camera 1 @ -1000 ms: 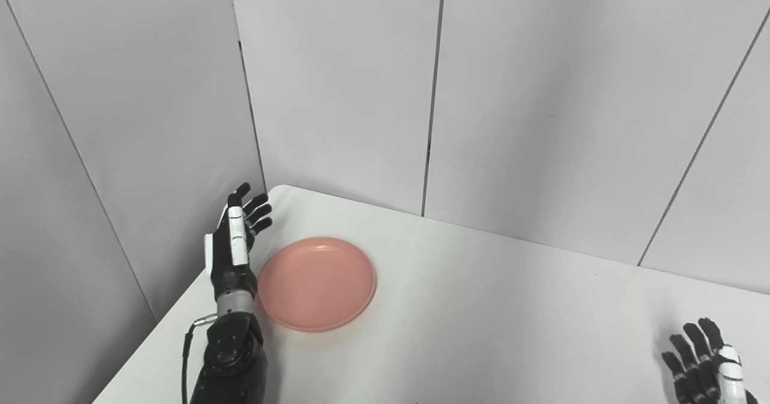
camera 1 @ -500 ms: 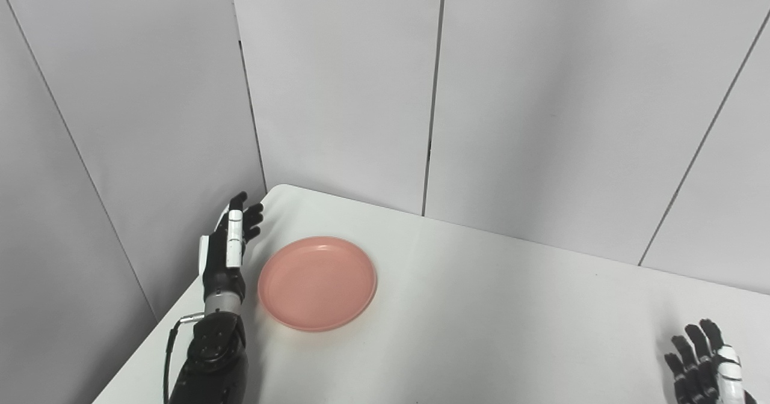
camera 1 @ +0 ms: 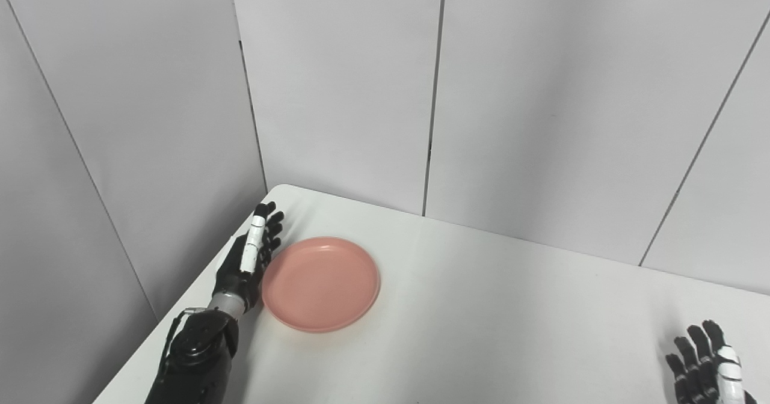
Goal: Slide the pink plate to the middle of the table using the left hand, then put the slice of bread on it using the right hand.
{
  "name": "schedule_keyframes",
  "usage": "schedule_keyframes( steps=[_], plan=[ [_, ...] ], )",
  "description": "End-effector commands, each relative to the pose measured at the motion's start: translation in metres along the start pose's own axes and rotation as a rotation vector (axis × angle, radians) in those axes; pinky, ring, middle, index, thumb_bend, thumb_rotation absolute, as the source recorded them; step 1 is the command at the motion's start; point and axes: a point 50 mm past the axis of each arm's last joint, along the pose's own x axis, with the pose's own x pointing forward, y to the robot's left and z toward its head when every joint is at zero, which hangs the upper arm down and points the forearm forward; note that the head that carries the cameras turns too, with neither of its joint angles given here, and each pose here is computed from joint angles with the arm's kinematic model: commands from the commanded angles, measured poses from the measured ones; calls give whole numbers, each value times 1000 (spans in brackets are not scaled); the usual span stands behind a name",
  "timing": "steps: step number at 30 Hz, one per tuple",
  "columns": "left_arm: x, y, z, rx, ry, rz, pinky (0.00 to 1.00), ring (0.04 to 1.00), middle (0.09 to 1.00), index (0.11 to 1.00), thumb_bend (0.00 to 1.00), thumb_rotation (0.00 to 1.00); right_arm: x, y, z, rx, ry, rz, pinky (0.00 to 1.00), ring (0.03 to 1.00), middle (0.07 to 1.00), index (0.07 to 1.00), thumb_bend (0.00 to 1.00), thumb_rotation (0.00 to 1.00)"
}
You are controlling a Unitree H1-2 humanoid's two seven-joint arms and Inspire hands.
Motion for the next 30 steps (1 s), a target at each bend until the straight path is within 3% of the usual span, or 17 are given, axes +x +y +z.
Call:
schedule_keyframes(
  steps=[1, 15, 23, 30],
  plan=[
    [6, 4, 20, 4, -60, -52, 1000, 997, 975, 995, 849, 1000, 7, 5, 13, 1, -64, 19, 1000, 995, 992, 993, 552, 832],
    [12, -15, 16, -121, -40, -214, 908, 957, 969, 973, 850, 1000, 8, 4, 13, -9, -65, 18, 1000, 989, 989, 995, 561, 852],
    [18, -49, 7, -120, -41, -278, 827, 908, 953, 958, 865, 1000, 8, 4, 13, -9, -65, 18, 1000, 985, 984, 991, 551, 853],
    [19, -79, 1, -91, -7, -366, 859, 940, 983, 990, 875, 1000, 9, 4, 14, -12, -65, 20, 1000, 988, 989, 995, 573, 853]
  ],
)
